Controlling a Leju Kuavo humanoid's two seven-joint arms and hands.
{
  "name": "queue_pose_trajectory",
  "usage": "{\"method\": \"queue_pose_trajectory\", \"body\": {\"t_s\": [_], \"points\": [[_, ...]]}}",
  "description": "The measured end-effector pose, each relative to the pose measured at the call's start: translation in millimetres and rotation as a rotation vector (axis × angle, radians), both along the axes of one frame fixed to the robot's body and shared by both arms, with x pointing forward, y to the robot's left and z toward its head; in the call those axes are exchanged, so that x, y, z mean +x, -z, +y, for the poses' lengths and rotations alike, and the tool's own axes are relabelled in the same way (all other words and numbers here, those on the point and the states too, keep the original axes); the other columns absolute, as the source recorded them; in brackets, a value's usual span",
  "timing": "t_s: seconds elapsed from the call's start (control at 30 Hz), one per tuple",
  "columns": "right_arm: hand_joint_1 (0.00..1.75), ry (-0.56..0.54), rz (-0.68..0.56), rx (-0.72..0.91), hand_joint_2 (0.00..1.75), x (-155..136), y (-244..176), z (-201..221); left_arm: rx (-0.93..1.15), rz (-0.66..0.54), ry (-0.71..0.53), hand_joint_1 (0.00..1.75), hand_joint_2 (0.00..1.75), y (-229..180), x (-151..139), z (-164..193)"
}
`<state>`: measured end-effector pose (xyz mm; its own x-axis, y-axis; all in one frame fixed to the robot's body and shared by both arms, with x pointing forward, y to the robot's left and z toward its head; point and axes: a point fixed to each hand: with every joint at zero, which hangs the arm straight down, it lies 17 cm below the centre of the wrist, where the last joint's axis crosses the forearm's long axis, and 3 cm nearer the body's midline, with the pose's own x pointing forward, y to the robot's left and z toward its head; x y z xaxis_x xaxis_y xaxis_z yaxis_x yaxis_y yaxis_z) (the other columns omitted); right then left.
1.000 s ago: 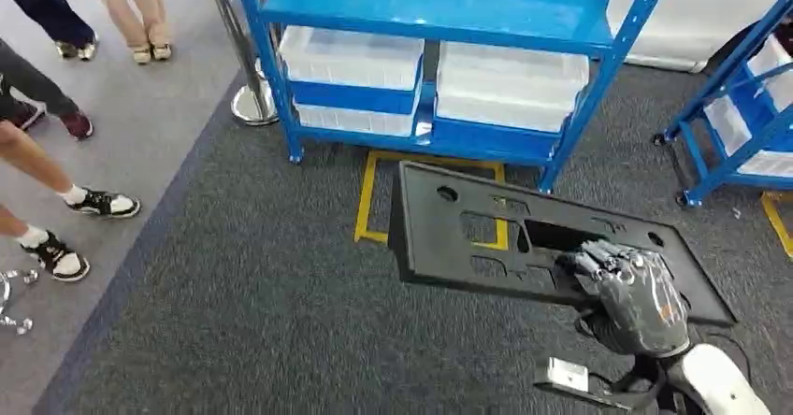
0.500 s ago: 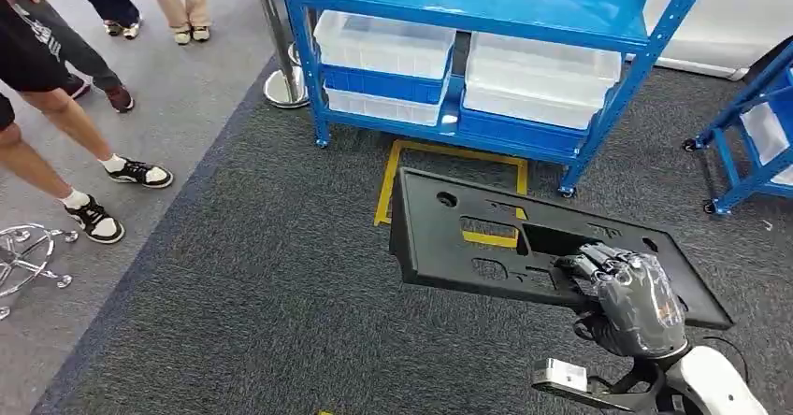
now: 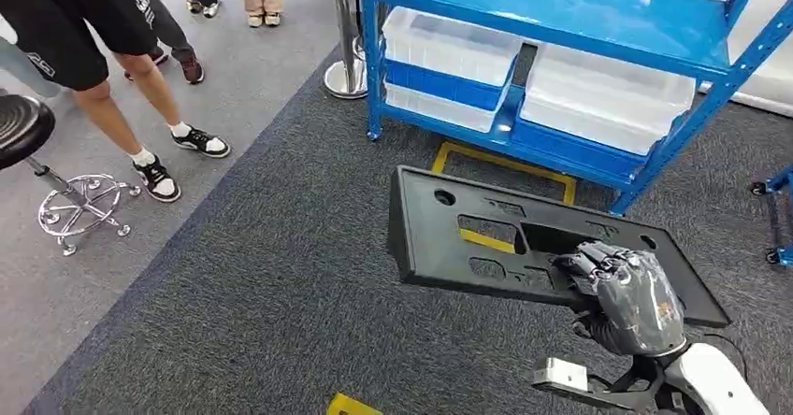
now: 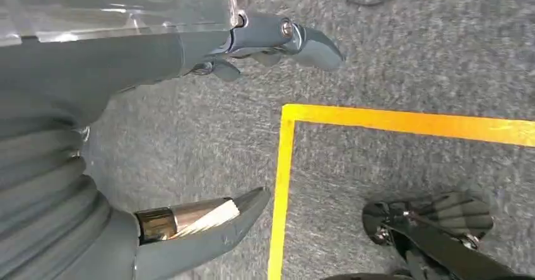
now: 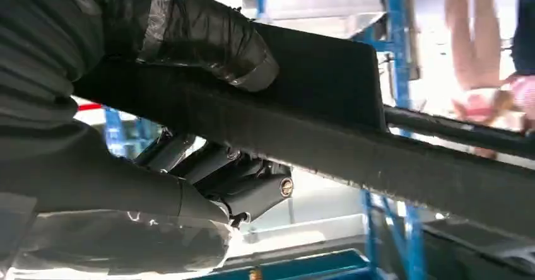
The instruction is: Take the parts from the cabinet and place them on the table.
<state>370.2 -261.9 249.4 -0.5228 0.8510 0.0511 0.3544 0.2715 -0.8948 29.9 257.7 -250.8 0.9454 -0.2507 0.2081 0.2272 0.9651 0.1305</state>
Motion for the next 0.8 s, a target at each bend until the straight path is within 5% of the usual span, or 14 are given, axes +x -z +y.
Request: {"method": "queue_pose_trajectory", "body": {"t_s": [0.8], "points": [[1.75, -0.015, 0.056, 0.024, 1.75, -6, 13, 4, -0.008, 0.016, -0.023, 0.00, 1.75, -2, -6, -1]]}}
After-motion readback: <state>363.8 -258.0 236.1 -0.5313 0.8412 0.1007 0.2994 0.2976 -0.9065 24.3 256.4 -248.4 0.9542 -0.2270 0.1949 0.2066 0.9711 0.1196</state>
